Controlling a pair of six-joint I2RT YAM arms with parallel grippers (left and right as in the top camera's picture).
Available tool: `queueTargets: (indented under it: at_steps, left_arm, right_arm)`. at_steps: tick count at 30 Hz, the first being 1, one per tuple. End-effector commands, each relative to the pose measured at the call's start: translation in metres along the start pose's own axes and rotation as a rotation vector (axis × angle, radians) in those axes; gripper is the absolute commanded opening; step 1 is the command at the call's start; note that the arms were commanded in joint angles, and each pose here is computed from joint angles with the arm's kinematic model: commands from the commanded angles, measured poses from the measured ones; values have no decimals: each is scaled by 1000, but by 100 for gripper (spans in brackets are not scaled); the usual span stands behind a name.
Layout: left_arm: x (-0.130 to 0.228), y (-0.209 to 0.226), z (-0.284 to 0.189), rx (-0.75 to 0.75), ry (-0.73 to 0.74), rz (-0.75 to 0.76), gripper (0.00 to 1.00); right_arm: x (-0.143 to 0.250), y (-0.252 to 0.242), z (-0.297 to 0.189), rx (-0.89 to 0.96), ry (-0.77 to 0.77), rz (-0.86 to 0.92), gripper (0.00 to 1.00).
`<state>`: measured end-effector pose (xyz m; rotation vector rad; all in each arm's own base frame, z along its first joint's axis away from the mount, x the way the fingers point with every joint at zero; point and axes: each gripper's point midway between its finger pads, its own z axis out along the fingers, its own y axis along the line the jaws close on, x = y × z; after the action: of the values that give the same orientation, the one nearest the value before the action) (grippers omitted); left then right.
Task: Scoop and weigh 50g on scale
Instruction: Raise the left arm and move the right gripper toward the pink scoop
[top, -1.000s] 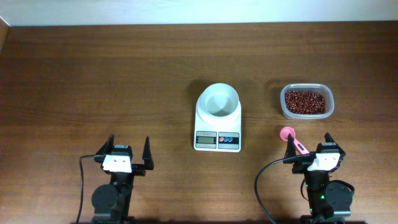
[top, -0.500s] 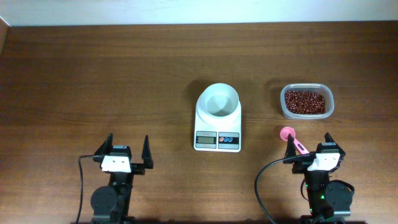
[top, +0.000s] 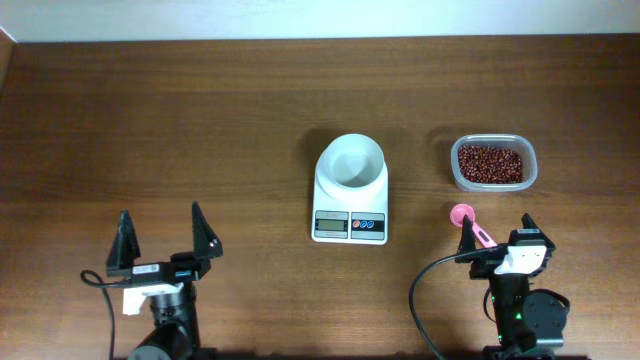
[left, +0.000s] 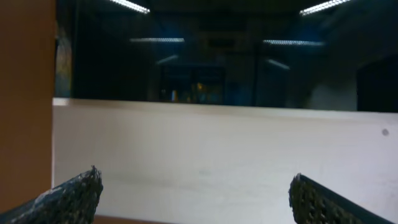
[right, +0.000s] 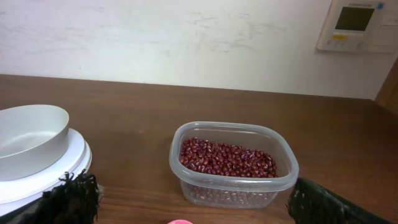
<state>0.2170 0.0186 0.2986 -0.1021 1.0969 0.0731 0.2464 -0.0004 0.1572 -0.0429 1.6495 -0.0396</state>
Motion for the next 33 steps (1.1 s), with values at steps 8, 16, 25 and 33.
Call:
queueTargets:
  at_steps: [8, 16, 25, 33]
  left_arm:
    - [-38, -3, 71, -28, 308, 74, 99]
    - [-3, -62, 107, 279, 713, 30, 99]
    - [13, -79, 105, 376, 763, -9, 99]
    - [15, -79, 103, 376, 779, -9, 99]
  right_arm:
    - [4, 1, 0, -4, 9, 3, 99]
    - [-2, 29, -2, -170, 25, 476, 99]
    - [-29, 83, -23, -532, 97, 858, 99]
    - [-70, 53, -30, -307, 197, 483, 99]
